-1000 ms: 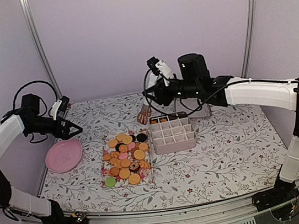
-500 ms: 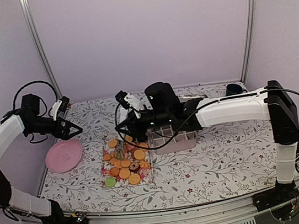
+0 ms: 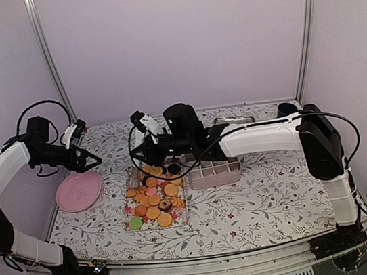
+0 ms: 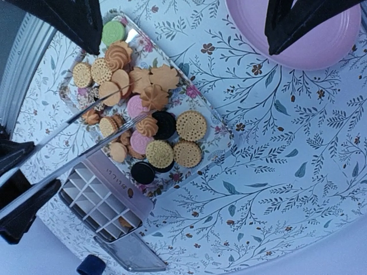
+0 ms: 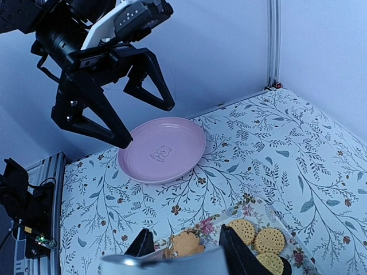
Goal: Pack the cookies
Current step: Pick up the fake cookies from the plate.
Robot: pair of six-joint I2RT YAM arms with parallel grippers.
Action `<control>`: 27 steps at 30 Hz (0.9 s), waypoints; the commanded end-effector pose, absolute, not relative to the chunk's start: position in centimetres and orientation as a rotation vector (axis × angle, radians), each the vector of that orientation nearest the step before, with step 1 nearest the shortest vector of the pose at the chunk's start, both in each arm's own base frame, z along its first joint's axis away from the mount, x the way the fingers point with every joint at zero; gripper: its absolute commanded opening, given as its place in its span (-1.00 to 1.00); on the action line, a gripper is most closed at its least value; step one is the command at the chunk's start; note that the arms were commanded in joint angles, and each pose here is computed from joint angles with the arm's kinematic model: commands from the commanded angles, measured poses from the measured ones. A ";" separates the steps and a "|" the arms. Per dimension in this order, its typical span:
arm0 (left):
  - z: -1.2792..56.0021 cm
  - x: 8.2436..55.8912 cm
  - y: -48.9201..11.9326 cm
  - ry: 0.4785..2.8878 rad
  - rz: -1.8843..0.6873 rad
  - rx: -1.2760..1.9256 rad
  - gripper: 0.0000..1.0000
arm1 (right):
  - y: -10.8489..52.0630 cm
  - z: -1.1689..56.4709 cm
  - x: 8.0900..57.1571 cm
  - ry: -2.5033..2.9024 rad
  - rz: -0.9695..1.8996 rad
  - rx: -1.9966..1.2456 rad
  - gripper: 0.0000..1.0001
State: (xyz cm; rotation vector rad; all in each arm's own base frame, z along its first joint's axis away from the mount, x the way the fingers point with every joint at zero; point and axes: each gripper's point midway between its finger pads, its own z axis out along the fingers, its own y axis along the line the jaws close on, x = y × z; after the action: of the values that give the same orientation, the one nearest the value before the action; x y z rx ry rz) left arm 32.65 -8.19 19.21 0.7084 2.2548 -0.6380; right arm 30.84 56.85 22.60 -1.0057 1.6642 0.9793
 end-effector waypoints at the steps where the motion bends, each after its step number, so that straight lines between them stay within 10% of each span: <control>1: 19.5 32.5 -8.2 2.234 -0.632 0.719 0.98 | 57.8 22.3 32.1 1.643 0.977 -0.975 -0.23; 27: 20.4 32.8 -8.5 2.216 -0.653 0.705 0.98 | 57.9 23.0 32.9 1.625 0.910 -0.980 -0.57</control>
State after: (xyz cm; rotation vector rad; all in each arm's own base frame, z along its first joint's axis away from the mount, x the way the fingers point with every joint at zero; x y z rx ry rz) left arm 32.57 -8.36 19.28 0.7015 2.2530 -0.6561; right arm 32.34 57.84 19.32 -1.0137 1.6969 0.9110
